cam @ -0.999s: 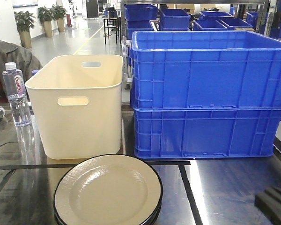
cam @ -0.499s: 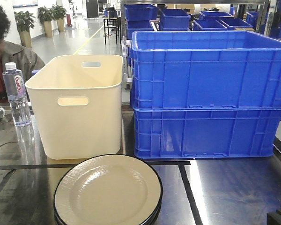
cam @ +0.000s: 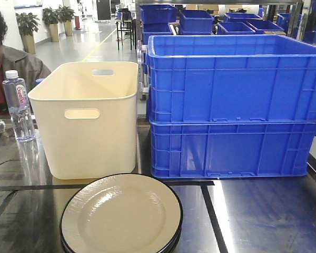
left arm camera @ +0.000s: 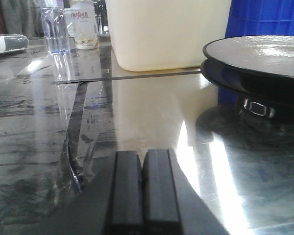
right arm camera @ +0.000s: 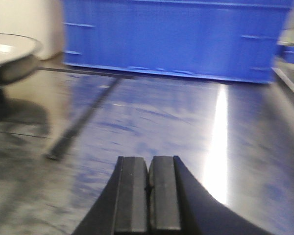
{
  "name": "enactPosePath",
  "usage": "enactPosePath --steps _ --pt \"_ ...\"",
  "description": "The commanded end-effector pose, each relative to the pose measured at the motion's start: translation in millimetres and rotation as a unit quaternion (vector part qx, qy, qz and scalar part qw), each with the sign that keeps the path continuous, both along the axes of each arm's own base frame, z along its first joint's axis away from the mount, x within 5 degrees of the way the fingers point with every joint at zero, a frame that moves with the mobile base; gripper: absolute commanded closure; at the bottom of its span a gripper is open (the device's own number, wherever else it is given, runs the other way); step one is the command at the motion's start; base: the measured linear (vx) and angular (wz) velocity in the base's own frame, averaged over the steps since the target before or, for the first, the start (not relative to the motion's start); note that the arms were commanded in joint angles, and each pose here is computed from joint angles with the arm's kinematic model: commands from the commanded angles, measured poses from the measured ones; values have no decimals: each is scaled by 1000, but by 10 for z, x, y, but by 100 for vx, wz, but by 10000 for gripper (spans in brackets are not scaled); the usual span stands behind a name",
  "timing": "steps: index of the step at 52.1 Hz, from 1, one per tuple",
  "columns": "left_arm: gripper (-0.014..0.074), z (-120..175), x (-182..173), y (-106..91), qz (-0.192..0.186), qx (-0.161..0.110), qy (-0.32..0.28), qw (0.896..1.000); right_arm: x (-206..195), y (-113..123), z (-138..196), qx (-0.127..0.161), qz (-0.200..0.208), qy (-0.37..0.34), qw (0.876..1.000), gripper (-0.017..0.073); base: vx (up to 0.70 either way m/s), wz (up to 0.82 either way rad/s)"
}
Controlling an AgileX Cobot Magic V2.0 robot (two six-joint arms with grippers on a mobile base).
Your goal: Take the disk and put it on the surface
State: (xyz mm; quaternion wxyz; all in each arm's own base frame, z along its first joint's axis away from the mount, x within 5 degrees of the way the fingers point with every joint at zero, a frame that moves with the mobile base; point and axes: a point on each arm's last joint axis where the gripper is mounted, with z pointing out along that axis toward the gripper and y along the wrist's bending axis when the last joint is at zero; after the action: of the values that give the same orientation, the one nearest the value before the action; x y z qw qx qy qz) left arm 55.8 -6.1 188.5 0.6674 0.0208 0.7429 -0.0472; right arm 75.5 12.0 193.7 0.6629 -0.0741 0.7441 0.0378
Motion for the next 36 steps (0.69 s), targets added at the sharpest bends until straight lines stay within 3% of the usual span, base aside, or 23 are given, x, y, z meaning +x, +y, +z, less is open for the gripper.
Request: enactPosePath --steps 1,9,36 --pt "601 -16 12 4 3 -8 -28 1000 -63 -39 54 3 -22 -63 998 568 0 0" --pt "601 -16 12 4 3 -8 -28 1000 -188 -91 23 0 -50 -72 996 568 0 0" --pt "601 -22 11 4 3 -7 -25 1000 -185 -94 -4 -1 -51 -56 997 568 0 0"
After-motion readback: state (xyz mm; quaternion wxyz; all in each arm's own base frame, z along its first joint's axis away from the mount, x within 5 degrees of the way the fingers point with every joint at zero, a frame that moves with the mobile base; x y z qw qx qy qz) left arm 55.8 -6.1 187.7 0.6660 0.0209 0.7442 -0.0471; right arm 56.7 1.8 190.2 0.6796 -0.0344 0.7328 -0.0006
